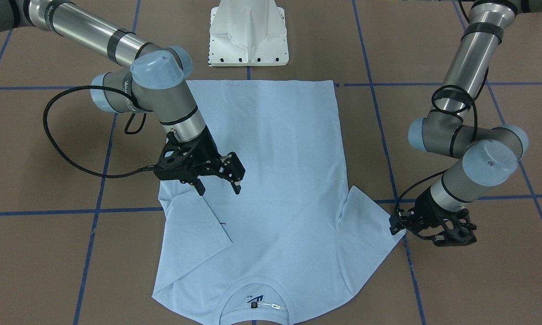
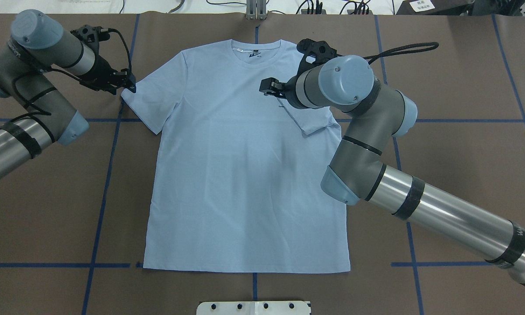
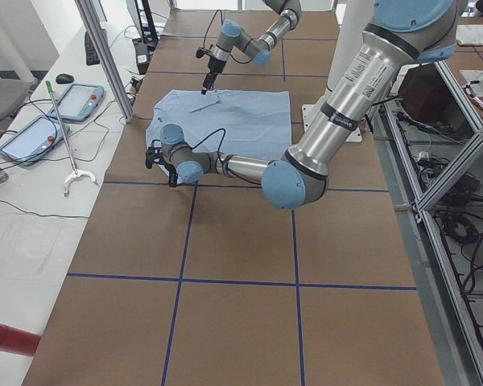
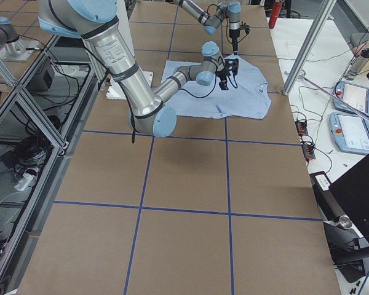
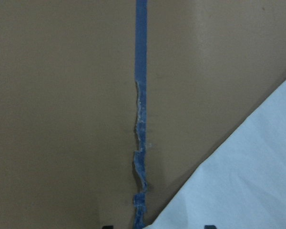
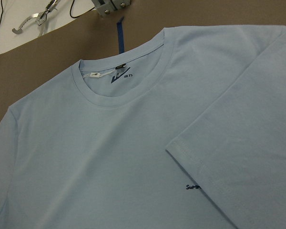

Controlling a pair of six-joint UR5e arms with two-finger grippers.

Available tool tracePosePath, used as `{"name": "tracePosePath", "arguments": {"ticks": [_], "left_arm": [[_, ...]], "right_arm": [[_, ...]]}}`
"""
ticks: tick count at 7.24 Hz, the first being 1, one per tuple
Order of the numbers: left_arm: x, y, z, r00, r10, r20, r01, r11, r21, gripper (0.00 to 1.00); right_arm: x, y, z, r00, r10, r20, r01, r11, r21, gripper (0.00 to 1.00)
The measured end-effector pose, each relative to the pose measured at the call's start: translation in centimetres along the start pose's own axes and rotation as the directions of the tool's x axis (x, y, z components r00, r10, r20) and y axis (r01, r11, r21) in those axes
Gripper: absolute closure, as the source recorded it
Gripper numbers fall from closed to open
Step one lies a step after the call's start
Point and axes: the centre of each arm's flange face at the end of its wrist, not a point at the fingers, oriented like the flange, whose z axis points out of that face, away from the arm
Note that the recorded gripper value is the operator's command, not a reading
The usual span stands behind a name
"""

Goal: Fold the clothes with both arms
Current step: 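Fold the other sleeve inward with the left gripper while the right gripper releases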

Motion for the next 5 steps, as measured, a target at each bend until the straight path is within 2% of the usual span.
{"name": "tracePosePath", "arguments": {"ticks": [1, 2, 5], "left_arm": [[0.2, 0.2, 0.2, 1.0, 0.003, -0.001, -0.003, 1.0, -0.003, 0.61], [0.3, 0.4, 0.4, 1.0, 0.005, -0.001, -0.005, 1.0, -0.006, 1.0], [1.4, 0.2, 0.1, 1.0, 0.012, -0.015, -0.012, 1.0, -0.001, 1.0]], "right_arm": [[0.1, 0.0, 0.0, 1.0, 0.0, -0.001, 0.0, 1.0, 0.0, 0.0], [0.2, 0.1, 0.1, 1.0, 0.0, -0.003, 0.0, 1.0, -0.001, 0.0], [1.0, 0.2, 0.4, 1.0, 0.0, -0.013, 0.0, 1.0, -0.005, 0.0]]}}
